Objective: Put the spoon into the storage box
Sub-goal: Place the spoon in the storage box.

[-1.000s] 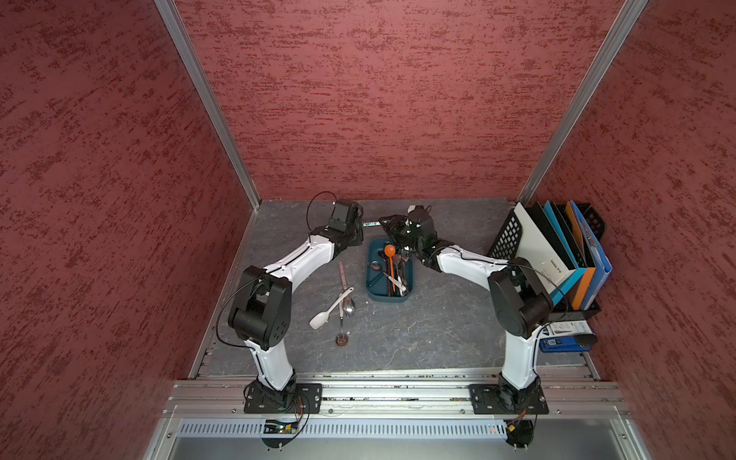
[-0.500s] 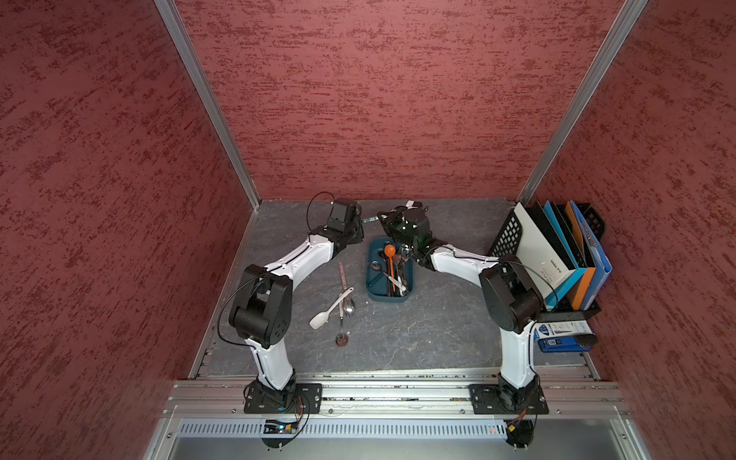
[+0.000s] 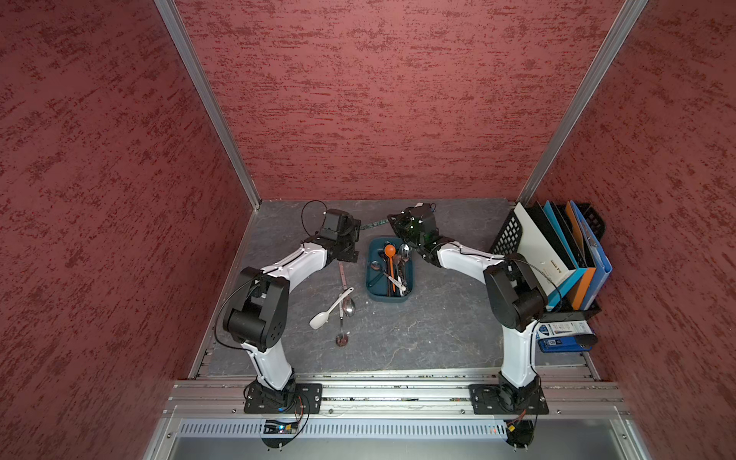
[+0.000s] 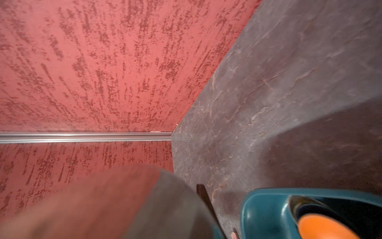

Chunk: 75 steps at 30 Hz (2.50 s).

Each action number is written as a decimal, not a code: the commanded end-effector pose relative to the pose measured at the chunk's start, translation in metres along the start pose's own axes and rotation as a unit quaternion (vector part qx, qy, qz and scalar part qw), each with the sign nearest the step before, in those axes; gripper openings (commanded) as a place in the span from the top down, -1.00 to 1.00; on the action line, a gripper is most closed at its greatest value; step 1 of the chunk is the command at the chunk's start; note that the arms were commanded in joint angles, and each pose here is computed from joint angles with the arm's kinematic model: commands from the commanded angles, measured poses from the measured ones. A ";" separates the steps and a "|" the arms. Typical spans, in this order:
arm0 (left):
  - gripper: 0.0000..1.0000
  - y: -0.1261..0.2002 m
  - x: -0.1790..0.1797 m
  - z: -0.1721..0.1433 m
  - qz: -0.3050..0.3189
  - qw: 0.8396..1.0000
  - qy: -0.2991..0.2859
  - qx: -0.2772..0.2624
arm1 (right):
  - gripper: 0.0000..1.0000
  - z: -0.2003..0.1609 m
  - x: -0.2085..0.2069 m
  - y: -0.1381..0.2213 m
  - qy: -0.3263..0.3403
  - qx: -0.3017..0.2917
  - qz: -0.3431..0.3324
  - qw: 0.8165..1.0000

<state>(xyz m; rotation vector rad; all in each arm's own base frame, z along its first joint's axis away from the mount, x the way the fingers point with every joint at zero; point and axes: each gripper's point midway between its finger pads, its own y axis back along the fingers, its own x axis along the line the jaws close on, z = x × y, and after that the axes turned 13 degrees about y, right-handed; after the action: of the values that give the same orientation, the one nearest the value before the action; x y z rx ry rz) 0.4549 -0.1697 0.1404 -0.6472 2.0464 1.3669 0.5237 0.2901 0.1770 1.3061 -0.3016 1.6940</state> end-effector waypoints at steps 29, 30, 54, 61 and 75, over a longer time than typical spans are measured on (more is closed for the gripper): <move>-0.68 0.096 0.119 0.017 0.256 0.783 -0.554 0.122 | 0.97 -0.130 -0.062 0.079 0.210 0.538 -0.051 0.815; -0.66 0.094 0.125 0.013 0.260 0.775 -0.560 0.132 | 0.97 -0.130 -0.063 0.077 0.210 0.537 -0.055 0.815; -0.25 0.099 0.183 0.032 0.382 0.760 -0.497 0.172 | 0.38 -0.126 -0.078 0.064 0.214 0.529 -0.121 0.812; -0.13 0.097 0.196 0.039 0.413 0.743 -0.493 0.184 | 0.24 -0.120 -0.082 0.071 0.229 0.529 -0.144 0.805; 0.12 0.079 0.203 0.056 0.444 0.726 -0.501 0.158 | 0.22 -0.105 -0.062 0.068 0.253 0.499 -0.137 0.817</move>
<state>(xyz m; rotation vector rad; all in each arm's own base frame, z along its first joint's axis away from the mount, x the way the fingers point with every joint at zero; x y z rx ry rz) 0.2581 -0.1066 0.0318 1.1860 1.5539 1.2330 0.4002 0.2920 0.0804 1.4792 1.2186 1.8659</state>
